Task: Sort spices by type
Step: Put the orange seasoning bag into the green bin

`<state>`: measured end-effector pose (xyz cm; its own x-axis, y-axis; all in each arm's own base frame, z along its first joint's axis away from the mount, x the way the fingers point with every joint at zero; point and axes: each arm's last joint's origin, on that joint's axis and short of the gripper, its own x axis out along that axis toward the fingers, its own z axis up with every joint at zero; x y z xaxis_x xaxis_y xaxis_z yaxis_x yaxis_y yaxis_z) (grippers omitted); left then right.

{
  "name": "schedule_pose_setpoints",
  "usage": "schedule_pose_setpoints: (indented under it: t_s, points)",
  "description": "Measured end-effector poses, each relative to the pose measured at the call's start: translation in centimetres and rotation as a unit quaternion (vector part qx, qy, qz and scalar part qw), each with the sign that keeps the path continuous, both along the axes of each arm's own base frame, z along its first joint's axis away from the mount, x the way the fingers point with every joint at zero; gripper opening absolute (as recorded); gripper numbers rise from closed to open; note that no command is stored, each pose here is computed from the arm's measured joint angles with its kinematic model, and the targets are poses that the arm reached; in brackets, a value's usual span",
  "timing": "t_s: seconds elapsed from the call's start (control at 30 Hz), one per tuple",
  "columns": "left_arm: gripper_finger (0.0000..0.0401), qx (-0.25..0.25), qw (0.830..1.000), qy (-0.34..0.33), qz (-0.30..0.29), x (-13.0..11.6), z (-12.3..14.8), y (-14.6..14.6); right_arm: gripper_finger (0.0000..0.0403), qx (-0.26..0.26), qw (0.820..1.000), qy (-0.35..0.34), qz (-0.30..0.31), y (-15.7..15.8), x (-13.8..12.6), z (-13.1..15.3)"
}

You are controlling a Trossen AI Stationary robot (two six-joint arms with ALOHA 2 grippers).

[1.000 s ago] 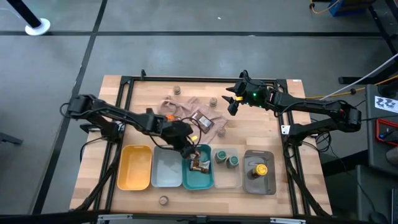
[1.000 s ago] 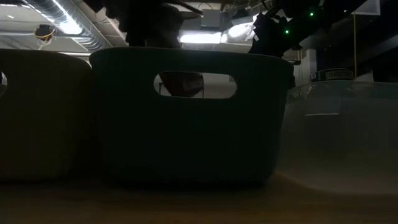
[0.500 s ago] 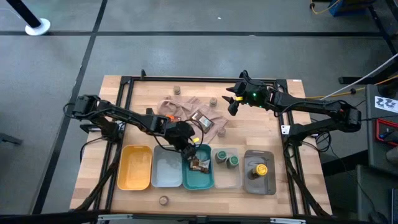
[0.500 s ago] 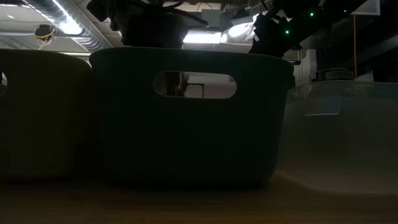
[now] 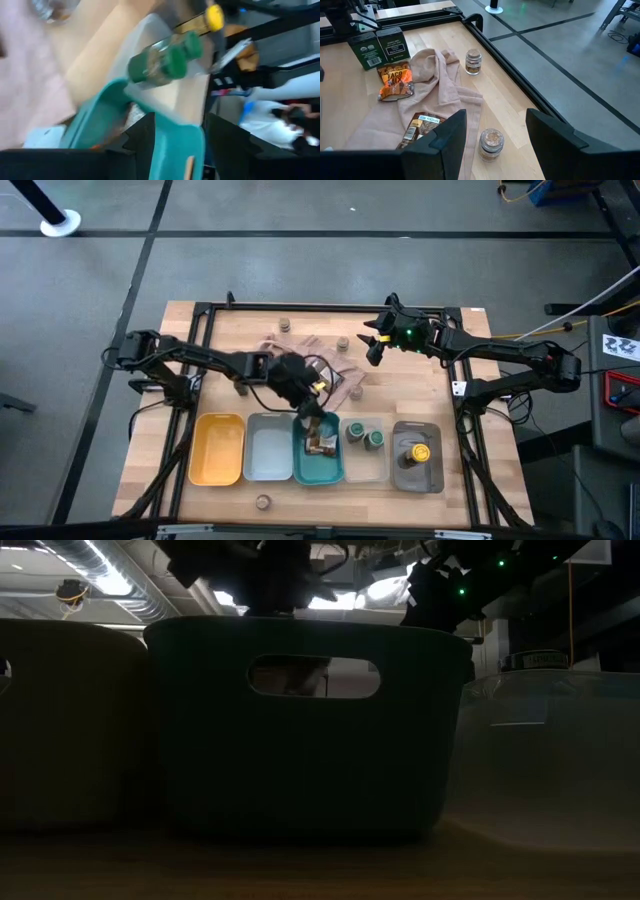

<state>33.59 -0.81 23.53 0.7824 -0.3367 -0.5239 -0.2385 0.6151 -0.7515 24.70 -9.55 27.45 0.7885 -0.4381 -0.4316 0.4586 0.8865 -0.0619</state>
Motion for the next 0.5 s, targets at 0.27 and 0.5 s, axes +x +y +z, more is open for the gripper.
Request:
schedule_pose_setpoints:
  t_s: [0.27,0.5]
  points:
    - [0.0154,0.012,0.998,-0.062,0.001,0.5,0.9,1.3,0.0207,0.001,1.0,0.002,0.0,0.0,0.0,0.0]
    - [0.0155,0.182,0.976,-0.119,0.007,0.6,1.2,4.5,0.0207,0.0,1.0,0.002,0.001,0.0,0.0,0.0]
